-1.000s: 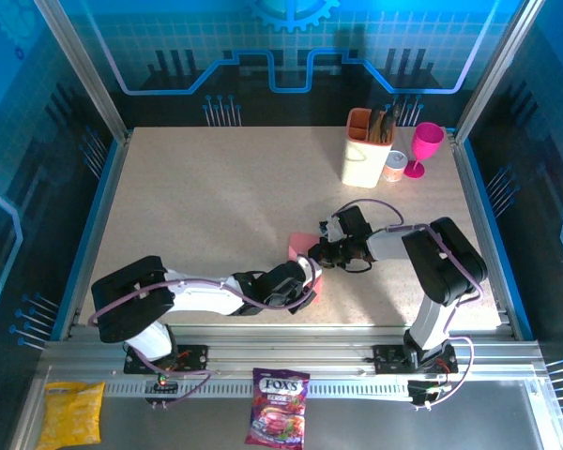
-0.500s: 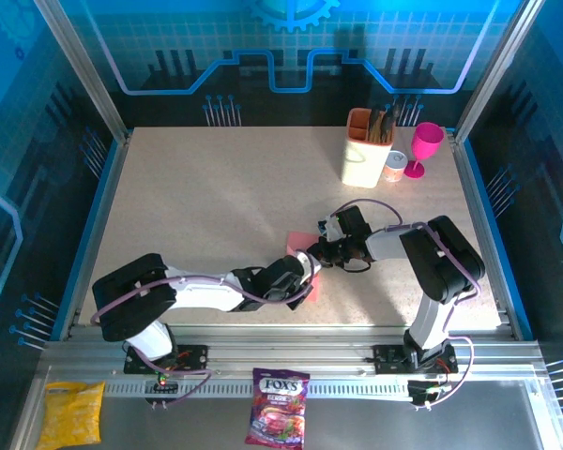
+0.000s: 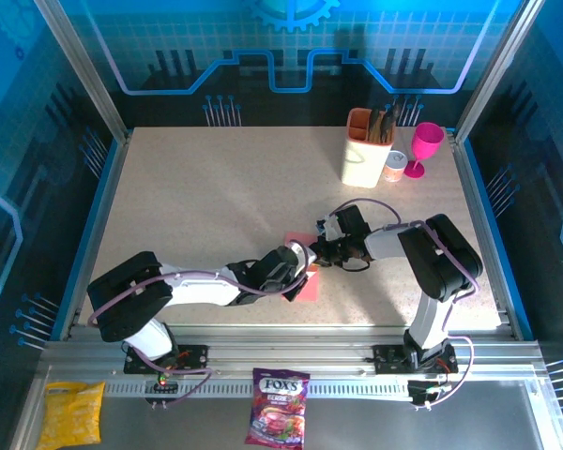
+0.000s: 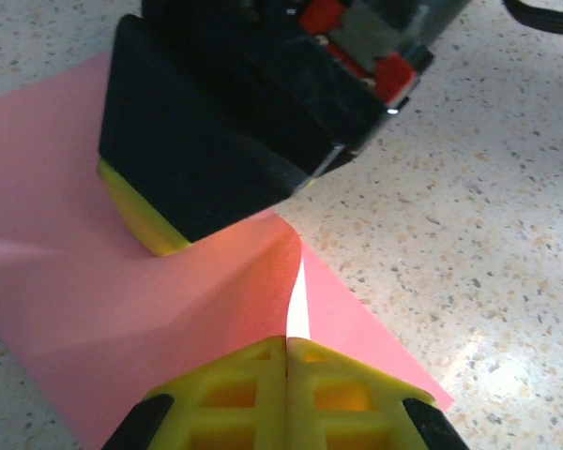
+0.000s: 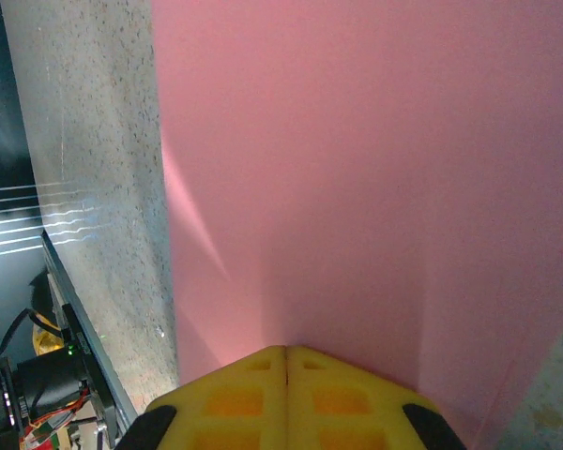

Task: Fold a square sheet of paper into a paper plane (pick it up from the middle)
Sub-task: Fold the triangle a second time at the center of the table.

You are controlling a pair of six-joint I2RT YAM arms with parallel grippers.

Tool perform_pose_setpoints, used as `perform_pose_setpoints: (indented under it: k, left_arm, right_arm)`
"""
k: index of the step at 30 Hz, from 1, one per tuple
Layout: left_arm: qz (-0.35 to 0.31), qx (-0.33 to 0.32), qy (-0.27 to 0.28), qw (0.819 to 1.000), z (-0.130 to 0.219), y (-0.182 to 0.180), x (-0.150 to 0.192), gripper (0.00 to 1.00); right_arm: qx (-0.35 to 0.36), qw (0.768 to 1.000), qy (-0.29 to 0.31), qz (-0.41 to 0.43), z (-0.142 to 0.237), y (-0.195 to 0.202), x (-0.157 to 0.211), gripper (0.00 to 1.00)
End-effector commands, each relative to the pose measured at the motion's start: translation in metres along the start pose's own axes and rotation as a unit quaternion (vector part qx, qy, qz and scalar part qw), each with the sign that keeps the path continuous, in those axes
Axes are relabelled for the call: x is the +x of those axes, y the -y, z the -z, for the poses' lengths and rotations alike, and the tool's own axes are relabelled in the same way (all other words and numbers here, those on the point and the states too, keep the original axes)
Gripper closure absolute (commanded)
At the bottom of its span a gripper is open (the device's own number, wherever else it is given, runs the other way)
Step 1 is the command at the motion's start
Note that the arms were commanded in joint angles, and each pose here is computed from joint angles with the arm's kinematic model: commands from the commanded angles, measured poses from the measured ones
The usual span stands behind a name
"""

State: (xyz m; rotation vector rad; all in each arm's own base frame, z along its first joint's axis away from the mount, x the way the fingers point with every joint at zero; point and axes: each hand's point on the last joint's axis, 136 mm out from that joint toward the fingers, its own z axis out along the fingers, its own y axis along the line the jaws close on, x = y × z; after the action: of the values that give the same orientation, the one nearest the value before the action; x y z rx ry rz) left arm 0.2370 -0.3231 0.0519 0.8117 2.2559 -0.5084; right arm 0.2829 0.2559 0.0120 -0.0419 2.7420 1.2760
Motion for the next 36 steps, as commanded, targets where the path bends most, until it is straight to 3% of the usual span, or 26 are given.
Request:
perform_pose_setpoints:
  k: [1, 36]
  left_arm:
    - [0.003, -0.003, 0.003, 1.0, 0.002, -0.007, 0.001, 1.0]
    - [0.01, -0.075, -0.007, 0.997, -0.014, -0.051, 0.015, 1.0]
  right_arm:
    - [0.082, 0.995, -0.027, -0.047, -0.007, 0.05, 0.023, 1.0]
    - [0.091, 0.994, -0.039, -0.05, -0.011, 0.057, 0.026, 1.0]
